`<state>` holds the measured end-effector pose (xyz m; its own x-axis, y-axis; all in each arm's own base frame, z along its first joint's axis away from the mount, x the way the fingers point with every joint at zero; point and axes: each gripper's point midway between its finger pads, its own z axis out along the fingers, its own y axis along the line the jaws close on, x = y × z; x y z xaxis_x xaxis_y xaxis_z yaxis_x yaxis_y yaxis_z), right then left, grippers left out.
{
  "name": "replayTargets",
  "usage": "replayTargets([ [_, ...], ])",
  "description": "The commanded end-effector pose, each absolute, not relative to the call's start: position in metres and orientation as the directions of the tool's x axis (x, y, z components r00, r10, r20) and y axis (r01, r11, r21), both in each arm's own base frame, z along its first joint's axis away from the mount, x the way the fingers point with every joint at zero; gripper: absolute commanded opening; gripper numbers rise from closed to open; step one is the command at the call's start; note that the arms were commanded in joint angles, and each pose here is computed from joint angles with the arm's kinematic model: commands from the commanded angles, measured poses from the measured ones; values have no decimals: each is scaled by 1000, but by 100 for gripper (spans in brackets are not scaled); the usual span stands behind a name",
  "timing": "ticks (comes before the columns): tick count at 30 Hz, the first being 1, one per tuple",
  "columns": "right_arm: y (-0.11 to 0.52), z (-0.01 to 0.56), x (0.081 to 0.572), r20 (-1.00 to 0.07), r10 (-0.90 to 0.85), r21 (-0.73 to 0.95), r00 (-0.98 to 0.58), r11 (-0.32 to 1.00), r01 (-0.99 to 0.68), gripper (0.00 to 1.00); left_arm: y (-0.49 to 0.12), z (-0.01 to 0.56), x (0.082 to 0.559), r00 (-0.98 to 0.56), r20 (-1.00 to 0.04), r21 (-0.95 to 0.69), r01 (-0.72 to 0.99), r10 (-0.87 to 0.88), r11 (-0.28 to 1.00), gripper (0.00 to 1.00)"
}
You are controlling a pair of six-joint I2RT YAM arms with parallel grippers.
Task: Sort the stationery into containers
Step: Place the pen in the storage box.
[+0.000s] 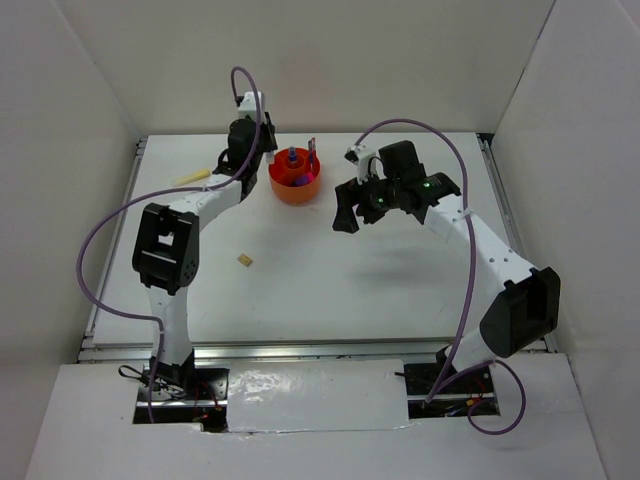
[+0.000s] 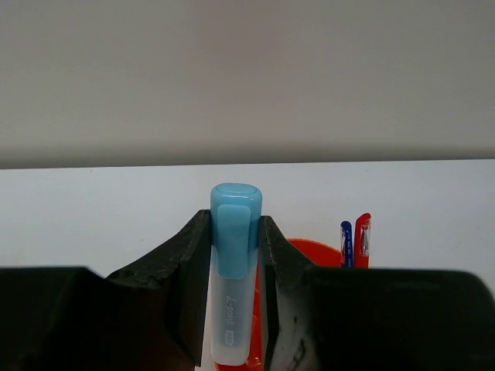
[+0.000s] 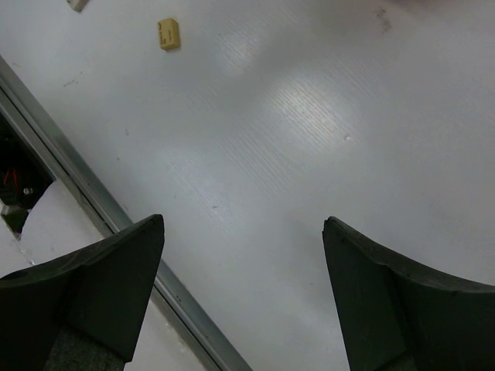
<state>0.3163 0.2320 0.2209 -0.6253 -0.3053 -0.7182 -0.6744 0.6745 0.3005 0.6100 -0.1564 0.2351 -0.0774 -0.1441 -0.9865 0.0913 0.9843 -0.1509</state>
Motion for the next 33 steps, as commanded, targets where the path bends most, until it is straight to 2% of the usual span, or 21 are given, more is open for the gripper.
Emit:
replayTargets([
  [1, 230, 222, 320, -731, -305, 293, -611, 668, -684, 89, -162, 263, 620, 14, -983, -182, 118, -185, 976, 1],
  [7, 229, 220, 321, -726, -308, 295, -615, 668, -683, 89, -168, 244, 621, -35, -979, -202, 136, -199, 970, 2],
  [12, 228, 219, 323, -726, -305, 297, -616, 669, -681, 89, -170, 234, 621, -59, -979, -200, 138, -193, 970, 14],
  [16, 228, 218, 324, -723, -307, 300, -619, 668, -681, 89, -172, 231, 620, -73, -978, -204, 143, -195, 968, 31],
  [20, 229, 220, 324, -725, -309, 298, -616, 665, -685, 89, -171, 226, 619, -93, -976, -209, 137, -197, 968, 39],
  [22, 228, 220, 325, -723, -310, 297, -617, 667, -683, 89, -170, 224, 618, -101, -974, -216, 132, -204, 967, 52],
  [26, 228, 221, 325, -723, -310, 297, -617, 667, -683, 89, -170, 228, 618, -96, -973, -220, 129, -208, 967, 56],
  [27, 229, 222, 324, -723, -310, 300, -618, 664, -684, 89, -169, 230, 618, -96, -972, -226, 126, -214, 966, 60],
  [29, 230, 223, 324, -725, -310, 300, -615, 662, -687, 89, -165, 239, 617, -85, -971, -231, 114, -222, 966, 62],
  [33, 228, 227, 322, -728, -310, 296, -612, 663, -688, 89, -121, 286, 612, -67, -955, -291, 51, -288, 955, 47],
])
